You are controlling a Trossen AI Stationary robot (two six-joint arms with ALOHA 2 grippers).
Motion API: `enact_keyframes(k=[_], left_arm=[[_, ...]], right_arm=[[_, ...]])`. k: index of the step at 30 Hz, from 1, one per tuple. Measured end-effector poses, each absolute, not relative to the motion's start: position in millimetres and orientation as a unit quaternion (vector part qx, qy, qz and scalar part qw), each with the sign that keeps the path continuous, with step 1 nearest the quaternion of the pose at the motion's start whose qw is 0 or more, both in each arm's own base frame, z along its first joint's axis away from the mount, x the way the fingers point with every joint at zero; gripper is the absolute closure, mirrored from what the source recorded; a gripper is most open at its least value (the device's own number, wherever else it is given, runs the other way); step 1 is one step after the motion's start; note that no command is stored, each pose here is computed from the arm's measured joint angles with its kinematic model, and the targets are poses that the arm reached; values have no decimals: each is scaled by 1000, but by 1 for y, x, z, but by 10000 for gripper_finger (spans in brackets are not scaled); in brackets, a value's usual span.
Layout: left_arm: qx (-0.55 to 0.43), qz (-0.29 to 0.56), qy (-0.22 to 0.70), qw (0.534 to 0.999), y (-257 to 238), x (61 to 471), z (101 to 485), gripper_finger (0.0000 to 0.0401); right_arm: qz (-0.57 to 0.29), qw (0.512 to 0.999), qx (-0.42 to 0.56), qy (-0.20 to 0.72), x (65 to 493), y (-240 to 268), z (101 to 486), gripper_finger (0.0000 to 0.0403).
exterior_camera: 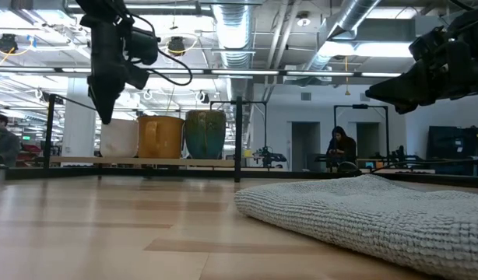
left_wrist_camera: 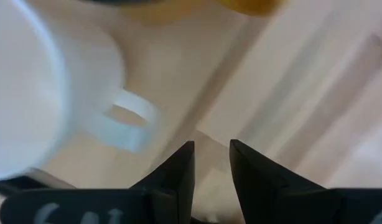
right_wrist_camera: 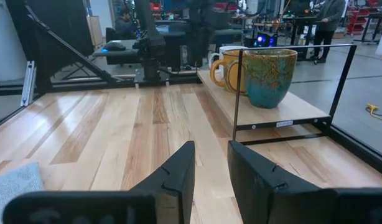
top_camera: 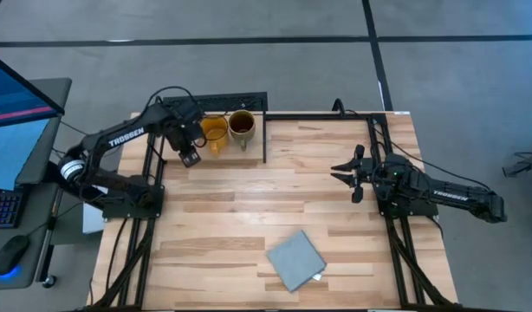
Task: Stack small to large cups/mugs on shelf
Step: Put the white mug on the shelf, then return to Home Position
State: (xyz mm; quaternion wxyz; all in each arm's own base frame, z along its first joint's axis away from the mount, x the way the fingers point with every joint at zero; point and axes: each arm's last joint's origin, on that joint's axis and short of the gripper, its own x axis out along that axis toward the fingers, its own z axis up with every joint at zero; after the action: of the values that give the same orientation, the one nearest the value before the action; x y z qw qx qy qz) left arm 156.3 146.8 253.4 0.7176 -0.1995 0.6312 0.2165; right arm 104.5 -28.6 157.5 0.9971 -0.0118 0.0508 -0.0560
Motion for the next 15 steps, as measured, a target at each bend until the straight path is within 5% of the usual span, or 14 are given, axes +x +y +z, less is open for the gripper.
enact_keyframes(k=[7, 15], left_arm=[[-191, 175, 572, 778, 126, 145, 279, 310], [-62, 216, 351, 909, 82, 106, 342, 310]], right_arm=[[-56, 997, -14, 45, 105, -29, 159, 284], [-57, 998, -21, 17, 105, -29, 166, 284]])
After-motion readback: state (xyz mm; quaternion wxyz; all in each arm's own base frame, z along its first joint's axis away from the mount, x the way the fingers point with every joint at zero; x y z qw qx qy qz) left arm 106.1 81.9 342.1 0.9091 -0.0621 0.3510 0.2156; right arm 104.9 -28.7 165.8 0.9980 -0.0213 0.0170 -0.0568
